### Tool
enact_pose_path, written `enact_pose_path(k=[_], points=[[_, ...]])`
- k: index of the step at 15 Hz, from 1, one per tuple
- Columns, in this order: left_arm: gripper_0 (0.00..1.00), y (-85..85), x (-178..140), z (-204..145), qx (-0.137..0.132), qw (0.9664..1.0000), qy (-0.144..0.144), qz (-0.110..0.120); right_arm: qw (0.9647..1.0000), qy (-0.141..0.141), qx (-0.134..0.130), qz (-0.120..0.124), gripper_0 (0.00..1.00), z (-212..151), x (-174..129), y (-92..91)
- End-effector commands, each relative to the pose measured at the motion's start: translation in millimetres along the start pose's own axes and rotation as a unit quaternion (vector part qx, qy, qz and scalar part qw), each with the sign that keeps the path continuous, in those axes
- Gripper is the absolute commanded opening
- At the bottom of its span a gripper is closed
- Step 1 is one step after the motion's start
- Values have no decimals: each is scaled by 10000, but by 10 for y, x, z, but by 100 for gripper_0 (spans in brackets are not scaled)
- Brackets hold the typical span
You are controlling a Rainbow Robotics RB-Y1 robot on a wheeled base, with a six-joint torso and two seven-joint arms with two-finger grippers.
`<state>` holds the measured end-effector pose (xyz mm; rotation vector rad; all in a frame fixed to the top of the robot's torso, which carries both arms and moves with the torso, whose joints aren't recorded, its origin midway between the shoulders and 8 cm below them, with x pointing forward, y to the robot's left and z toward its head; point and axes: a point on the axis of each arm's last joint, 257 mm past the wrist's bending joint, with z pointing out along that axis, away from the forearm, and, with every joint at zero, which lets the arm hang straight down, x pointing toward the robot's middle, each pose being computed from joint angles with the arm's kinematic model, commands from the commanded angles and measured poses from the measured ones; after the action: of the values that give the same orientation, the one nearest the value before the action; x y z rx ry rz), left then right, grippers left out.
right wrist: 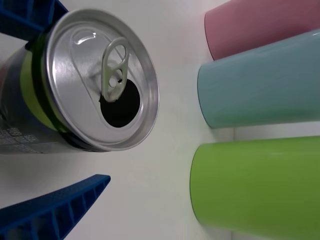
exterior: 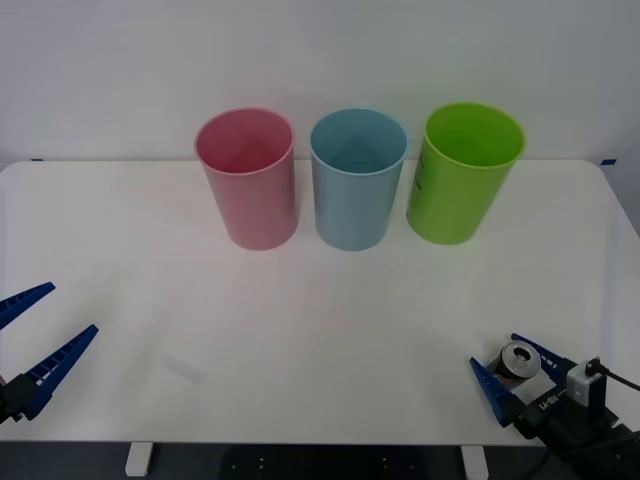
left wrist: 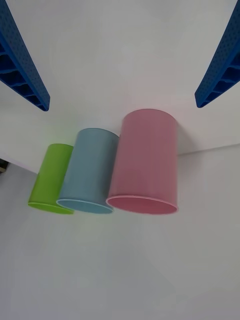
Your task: Grasp the object on the table and drop it into the matching bin: aluminum can to the light blue bin, PET bottle to the pink bin.
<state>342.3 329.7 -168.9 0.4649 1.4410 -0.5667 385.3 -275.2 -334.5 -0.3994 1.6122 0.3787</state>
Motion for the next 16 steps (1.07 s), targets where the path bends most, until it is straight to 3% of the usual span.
enact_pose_path(k=[1, 9, 16], points=[[100, 0, 0, 0, 0, 10000, 0, 0, 10000, -20, -7, 9, 0, 0, -10, 4], [100, 0, 0, 0, 0, 10000, 0, 0, 9997, -222, -39, 4, 0, 39, -151, -25], [100, 0, 0, 0, 0, 10000, 0, 0, 9980, -603, -205, 5, 0, 231, -517, -71]])
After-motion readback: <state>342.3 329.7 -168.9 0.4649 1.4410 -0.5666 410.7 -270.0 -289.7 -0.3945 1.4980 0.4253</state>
